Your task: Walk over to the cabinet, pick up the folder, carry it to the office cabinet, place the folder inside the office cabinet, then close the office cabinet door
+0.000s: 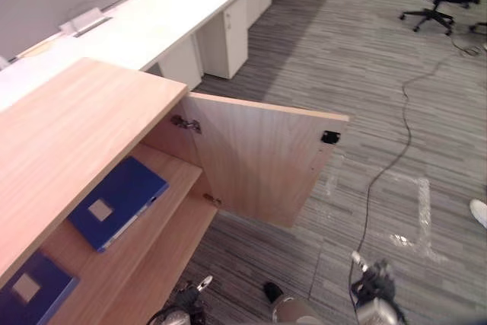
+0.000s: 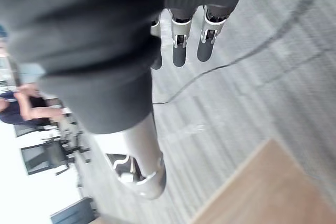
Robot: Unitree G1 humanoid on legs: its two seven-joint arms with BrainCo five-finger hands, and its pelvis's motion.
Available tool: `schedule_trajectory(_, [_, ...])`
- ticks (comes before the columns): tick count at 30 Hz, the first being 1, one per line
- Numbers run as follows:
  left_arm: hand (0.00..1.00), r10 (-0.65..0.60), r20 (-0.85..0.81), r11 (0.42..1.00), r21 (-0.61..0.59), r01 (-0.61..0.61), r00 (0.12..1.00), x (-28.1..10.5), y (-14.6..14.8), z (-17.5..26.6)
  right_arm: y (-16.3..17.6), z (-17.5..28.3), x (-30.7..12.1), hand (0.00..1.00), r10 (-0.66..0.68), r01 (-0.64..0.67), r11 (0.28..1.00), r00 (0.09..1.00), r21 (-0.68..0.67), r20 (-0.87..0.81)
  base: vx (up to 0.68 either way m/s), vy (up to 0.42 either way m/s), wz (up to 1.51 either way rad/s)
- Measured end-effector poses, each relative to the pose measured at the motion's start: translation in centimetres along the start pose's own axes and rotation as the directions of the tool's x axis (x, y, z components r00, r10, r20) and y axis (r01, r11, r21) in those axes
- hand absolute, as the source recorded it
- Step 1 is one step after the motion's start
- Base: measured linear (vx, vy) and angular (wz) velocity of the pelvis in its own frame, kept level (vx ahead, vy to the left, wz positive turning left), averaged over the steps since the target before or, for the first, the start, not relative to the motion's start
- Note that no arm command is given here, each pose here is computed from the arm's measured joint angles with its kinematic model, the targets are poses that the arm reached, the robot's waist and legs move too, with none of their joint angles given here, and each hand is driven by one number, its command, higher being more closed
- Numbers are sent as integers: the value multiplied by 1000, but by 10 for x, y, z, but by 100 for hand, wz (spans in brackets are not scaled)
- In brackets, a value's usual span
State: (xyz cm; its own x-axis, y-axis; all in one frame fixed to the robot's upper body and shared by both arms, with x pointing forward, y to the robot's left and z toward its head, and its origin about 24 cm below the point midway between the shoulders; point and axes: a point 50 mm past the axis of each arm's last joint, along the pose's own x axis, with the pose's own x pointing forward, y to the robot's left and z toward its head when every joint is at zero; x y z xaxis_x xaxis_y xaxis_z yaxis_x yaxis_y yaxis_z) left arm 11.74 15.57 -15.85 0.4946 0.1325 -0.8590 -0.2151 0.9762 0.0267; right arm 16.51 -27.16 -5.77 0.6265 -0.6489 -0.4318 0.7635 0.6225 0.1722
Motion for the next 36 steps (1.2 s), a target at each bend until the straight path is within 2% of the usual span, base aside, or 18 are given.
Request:
schedule_trajectory(4, [0, -3, 19, 1000, 8, 3, 1000, 0, -1, 5, 17, 36, 7, 0, -16, 11, 999, 989, 34, 145, -44, -27, -41])
schedule_trajectory(6, [0, 5, 28, 1000, 7, -5, 1000, -1, 2, 5, 4, 41, 9, 0, -95, 86, 994, 982, 61, 162, -99, -3, 9])
schedule_trajectory(8, [0, 21, 19, 1000, 13, -21, 1000, -2, 8, 0, -2, 45, 11, 0, -118, 107, 992, 978, 69, 174, -17, 12, 4])
schedule_trajectory(14, [0, 29, -8, 999, 44, -28, 1000, -2, 17, -5, -5, 80, 28, 0, -84, 75, 996, 961, 42, 265, 29, -42, 1])
schedule_trajectory(20, [0, 62, -60, 993, 99, -56, 996, -6, 38, -20, -3, 115, 52, 0, -31, 30, 1000, 949, 7, 314, 39, -29, 28])
schedule_trajectory(29, [0, 27, -37, 976, 216, -18, 999, -5, 39, -14, 50, 176, 81, 0, 115, -107, 993, 926, -41, 361, -20, 21, 31])
schedule_trajectory(36, [0, 42, -42, 972, 234, -31, 998, -5, 48, -14, 90, 192, 91, 0, 219, -208, 976, 930, -66, 297, -69, 41, 24])
